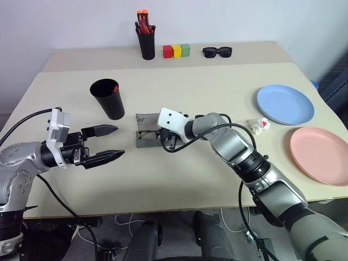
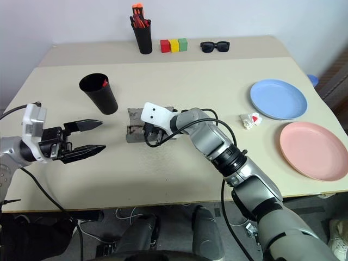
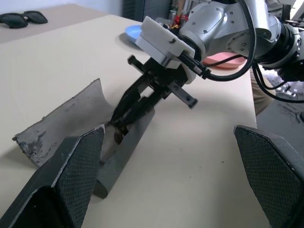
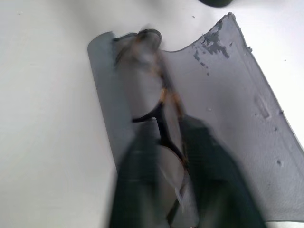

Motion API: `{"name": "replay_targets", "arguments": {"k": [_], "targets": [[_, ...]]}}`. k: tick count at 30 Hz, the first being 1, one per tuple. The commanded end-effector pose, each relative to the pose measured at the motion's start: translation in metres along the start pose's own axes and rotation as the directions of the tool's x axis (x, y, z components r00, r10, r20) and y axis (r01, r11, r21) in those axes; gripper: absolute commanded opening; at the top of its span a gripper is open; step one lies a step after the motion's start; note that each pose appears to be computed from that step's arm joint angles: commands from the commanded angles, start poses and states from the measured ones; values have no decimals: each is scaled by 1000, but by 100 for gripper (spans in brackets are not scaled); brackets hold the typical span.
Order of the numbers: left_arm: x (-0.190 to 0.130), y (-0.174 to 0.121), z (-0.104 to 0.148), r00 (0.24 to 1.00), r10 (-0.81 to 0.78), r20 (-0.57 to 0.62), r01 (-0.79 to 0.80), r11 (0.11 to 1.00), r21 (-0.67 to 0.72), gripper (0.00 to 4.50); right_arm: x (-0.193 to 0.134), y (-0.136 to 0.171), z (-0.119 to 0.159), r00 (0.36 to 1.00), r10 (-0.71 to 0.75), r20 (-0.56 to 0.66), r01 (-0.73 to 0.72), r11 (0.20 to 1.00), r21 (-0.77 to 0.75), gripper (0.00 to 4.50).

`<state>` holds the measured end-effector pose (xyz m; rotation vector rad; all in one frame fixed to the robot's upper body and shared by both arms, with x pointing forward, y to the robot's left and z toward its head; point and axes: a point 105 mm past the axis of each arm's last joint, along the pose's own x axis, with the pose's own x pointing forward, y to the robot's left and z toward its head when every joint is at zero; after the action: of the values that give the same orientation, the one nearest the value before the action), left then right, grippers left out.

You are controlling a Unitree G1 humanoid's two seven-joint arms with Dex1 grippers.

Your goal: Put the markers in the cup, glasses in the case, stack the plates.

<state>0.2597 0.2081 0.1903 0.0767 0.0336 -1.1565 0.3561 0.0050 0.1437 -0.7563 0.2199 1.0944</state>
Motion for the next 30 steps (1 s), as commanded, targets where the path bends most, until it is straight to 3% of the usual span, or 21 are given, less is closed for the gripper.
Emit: {"name": "replay_targets", "arguments": {"k": [1, 4, 5, 16, 23, 28, 30], "targets": [[3, -1, 7, 1000, -6, 10, 5, 999, 49, 450, -2, -3, 8, 999, -17, 27, 17, 1000, -10, 290], [3, 0, 7, 1000, -4, 11, 3, 999, 54, 450, -3, -6, 10, 999, -37, 30, 37, 999, -25, 442], [3, 1, 7, 1000, 2, 11, -2, 998, 62, 450, -4, -8, 12, 998, -44, 37, 45, 999, -22, 447], [6, 11, 9, 999, 39, 22, -41, 994, 99, 450, -22, -23, 30, 993, -61, 101, 62, 998, -3, 447], [9, 33, 17, 984, 161, 76, -169, 980, 108, 450, -61, -35, 62, 916, -117, 383, 47, 981, 187, 447], [17, 49, 19, 968, 226, 105, -237, 965, 110, 450, -90, -44, 56, 851, -208, 482, 46, 944, 327, 447], [23, 54, 22, 962, 235, 135, -248, 965, 87, 395, -95, -37, 46, 852, -212, 479, 46, 941, 335, 450]]}}
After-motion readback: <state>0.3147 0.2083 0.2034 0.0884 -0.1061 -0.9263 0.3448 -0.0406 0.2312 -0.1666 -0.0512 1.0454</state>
